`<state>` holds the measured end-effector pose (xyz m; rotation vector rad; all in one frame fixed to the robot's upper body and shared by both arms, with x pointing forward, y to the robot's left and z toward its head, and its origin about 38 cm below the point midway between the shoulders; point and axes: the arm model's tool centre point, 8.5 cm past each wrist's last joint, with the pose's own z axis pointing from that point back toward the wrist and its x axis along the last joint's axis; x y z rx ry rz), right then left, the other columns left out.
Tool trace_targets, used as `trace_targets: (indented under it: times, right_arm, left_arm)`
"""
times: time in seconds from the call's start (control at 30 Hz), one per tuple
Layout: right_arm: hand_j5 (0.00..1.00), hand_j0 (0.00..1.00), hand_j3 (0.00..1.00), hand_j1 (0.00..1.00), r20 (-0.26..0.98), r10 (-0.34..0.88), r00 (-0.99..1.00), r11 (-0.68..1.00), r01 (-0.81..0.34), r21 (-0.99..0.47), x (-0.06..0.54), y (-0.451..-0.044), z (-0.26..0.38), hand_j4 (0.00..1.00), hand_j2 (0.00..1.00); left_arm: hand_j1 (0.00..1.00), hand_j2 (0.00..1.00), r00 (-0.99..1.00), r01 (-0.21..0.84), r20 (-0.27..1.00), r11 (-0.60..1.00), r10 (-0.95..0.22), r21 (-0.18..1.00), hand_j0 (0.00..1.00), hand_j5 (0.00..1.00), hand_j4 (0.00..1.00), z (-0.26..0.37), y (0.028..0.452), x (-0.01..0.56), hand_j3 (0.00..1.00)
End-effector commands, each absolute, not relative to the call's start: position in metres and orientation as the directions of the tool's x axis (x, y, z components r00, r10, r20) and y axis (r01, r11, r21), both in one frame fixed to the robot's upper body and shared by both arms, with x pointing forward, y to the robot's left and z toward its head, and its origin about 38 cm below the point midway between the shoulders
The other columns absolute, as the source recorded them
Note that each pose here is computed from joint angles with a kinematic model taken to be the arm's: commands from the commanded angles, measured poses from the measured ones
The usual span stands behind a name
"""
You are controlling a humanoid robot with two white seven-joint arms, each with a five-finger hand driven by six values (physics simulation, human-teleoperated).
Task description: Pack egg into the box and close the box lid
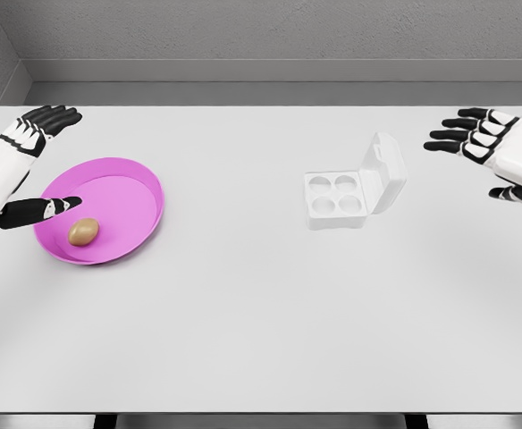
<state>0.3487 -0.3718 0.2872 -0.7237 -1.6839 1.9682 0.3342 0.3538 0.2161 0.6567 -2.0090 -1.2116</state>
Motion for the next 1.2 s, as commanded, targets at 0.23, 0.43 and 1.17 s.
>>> trace_targets:
  times: [0.23,0.43,1.17]
  right_arm:
    - [1.0,1.0,1.0,1.0,-0.125,0.64,-0.758,-0.176,0.014,-0.984,0.351,-0.373,0.296,1.0,1.0]
    - [1.0,1.0,1.0,1.0,-0.124,0.635,-0.762,-0.165,0.023,-0.986,0.352,-0.369,0.297,1.0,1.0]
    - [1.0,1.0,1.0,1.0,-0.171,0.639,-0.75,-0.291,-0.03,-0.956,0.368,-0.358,0.279,1.0,1.0]
  left_arm:
    - [1.0,1.0,-0.641,-0.032,0.317,0.437,-0.699,0.899,1.0,1.0,1.0,0.21,0.348,0.331,1.0]
    - [1.0,1.0,-0.706,0.184,0.314,0.263,-0.635,0.947,1.0,1.0,1.0,0.216,0.328,0.333,1.0]
    - [0.91,0.91,-0.514,0.452,0.458,0.225,-0.725,0.864,0.91,0.91,0.91,0.235,0.371,0.344,0.91]
